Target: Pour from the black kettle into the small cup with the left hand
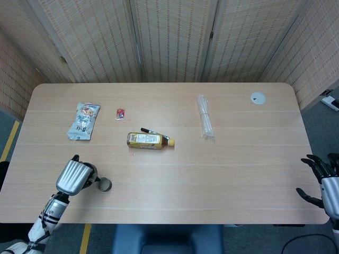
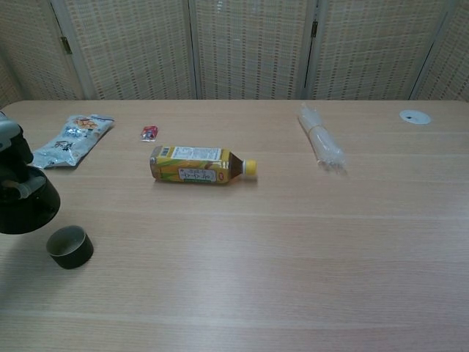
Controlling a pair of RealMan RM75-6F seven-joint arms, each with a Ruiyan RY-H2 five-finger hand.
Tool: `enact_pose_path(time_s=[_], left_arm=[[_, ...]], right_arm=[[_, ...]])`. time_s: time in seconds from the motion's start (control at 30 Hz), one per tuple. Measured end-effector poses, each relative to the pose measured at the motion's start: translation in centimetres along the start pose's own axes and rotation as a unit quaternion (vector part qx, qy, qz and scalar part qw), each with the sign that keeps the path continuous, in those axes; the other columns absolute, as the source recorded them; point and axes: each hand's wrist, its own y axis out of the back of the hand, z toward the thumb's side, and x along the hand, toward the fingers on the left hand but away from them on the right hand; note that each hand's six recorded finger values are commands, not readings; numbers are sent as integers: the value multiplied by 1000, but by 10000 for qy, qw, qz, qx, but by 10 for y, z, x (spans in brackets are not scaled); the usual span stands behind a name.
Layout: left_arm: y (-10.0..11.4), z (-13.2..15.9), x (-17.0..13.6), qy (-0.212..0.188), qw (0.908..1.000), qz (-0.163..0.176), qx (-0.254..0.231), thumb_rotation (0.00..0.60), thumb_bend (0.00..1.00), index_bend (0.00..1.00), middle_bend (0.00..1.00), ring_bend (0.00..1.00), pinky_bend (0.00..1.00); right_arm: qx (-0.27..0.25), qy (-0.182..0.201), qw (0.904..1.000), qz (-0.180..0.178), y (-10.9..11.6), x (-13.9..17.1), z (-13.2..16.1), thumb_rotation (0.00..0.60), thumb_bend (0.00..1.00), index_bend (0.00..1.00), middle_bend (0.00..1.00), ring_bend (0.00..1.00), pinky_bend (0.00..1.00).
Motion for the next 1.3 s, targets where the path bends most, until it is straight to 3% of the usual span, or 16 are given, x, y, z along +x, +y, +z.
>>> enact_pose_path(time_s=[0.7,0.9,1.3], left_arm=[[-1,10,-4,-54,9997,-12,230,526,479,1000,1000,866,498],[-1,12,-5,-64,9997,-9,245,577,486,1000,1000,867,498],[-1,12,-5,-61,9997,-16,247,591,490,1000,1000,867,499]], right_arm=[[-2,-10,10000,5,-1,1,-2,600,167,224,227,312,100],[-3,-13,10000,5,-1,1,-2,600,167,224,227,311,100],[-6,-22,10000,11,-1,1,-3,600,167,224,227,309,100]])
